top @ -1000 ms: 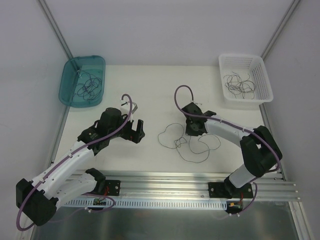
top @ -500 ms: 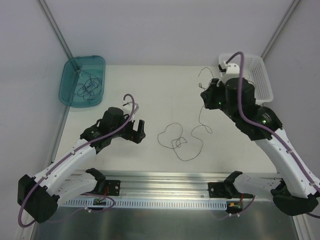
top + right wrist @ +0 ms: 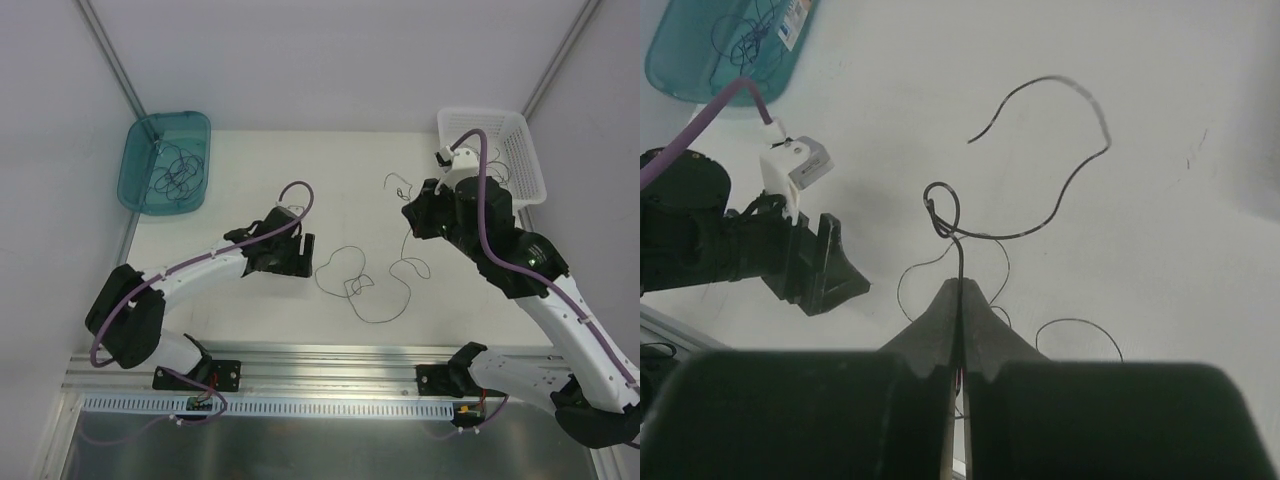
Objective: Untangle the cables
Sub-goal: Untie the cable.
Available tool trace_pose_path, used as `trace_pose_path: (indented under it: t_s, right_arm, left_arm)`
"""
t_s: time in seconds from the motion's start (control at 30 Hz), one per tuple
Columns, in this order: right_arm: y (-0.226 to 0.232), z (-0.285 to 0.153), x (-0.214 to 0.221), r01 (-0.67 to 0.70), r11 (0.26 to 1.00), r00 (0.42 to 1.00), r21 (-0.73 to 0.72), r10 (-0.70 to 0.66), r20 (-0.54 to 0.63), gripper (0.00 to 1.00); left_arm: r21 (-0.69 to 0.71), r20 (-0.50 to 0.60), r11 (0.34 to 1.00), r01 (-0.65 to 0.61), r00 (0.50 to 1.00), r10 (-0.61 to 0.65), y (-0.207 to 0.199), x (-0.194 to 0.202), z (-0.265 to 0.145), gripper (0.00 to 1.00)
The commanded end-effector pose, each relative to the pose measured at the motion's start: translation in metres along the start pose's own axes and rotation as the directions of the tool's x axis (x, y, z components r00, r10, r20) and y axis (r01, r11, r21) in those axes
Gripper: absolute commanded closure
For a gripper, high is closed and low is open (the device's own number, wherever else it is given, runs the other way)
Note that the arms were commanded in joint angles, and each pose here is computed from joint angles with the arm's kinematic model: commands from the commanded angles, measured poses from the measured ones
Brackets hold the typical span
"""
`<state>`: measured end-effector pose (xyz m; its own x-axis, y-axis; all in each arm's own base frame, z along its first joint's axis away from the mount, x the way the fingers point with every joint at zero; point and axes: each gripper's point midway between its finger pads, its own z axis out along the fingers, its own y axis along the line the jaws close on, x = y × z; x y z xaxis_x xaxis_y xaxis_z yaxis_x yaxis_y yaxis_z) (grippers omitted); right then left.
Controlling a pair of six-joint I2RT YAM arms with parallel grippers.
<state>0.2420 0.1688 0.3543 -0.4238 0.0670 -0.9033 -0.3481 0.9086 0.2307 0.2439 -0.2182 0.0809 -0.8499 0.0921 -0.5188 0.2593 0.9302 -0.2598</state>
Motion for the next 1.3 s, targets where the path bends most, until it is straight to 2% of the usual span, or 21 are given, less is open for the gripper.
trace_pose_path:
  t_s: [0.0,0.07,0.37,0.47,0.6,0.63,0.77,0.9,0.97,1.13,1.2,1.23,1.27]
  right_arm:
    - [0.007,-0.008,-0.006,-0.037,0.998,0.998,-0.045,0.039,0.041,0.99]
    - [0.004,-0.012,-0.004,-0.043,0.998,0.998,-0.037,0.045,0.049,0.99]
    - [0.001,-0.008,0.017,-0.068,0.997,0.997,-0.040,0.069,0.018,0.99]
    - [0.002,-0.010,0.020,-0.071,0.996,0.997,-0.050,0.071,0.014,0.99]
    - [0.000,-0.013,0.022,-0.075,0.996,0.997,-0.051,0.076,0.018,0.99]
    - [-0.001,-0.016,0.022,-0.077,0.996,0.997,-0.051,0.079,0.026,0.99]
    - [-0.009,-0.022,0.024,-0.066,0.998,0.997,-0.023,0.067,0.036,0.99]
    - [-0.031,-0.032,0.029,-0.017,0.998,0.999,0.067,0.015,0.036,0.99]
    - [-0.050,-0.042,0.026,-0.006,0.988,0.998,0.155,-0.004,0.061,0.99]
    - [-0.097,-0.066,0.026,0.049,0.922,0.995,0.385,-0.078,0.059,0.99]
    - [-0.108,-0.072,0.028,0.062,0.898,0.995,0.435,-0.091,0.047,0.99]
    - [-0.113,-0.074,0.027,0.064,0.885,0.994,0.461,-0.097,0.050,0.99]
    - [-0.116,-0.076,0.027,0.063,0.877,0.994,0.476,-0.098,0.050,0.99]
  left_arm:
    - [-0.026,0.034,0.996,0.083,0.996,-0.082,-0.016,-0.022,0.013,0.30]
    - [-0.039,0.035,0.995,0.096,0.995,-0.095,-0.021,-0.024,0.019,0.37]
    - [-0.089,-0.030,0.994,0.071,0.997,-0.074,-0.042,-0.003,0.051,0.41]
    - [-0.117,-0.041,0.991,0.063,0.997,-0.068,-0.042,0.003,0.059,0.48]
    - [-0.164,-0.042,0.985,0.054,0.997,-0.062,-0.035,0.008,0.066,0.63]
    - [-0.176,-0.040,0.983,0.053,0.997,-0.060,-0.033,0.008,0.067,0.73]
    - [-0.248,-0.017,0.968,0.023,0.999,-0.029,-0.018,0.005,0.061,0.97]
    - [-0.352,0.026,0.935,-0.035,0.999,0.047,0.008,-0.015,0.033,1.00]
    - [-0.453,0.062,0.889,-0.060,0.993,0.098,0.038,-0.032,0.013,1.00]
    - [-0.610,0.184,0.792,-0.013,0.970,0.158,0.114,-0.080,-0.070,1.00]
    - [-0.660,0.258,0.750,0.044,0.951,0.171,0.138,-0.094,-0.108,1.00]
    - [-0.684,0.253,0.729,0.032,0.947,0.197,0.148,-0.097,-0.122,1.00]
    - [-0.712,0.276,0.698,0.077,0.945,0.177,0.167,-0.101,-0.137,1.00]
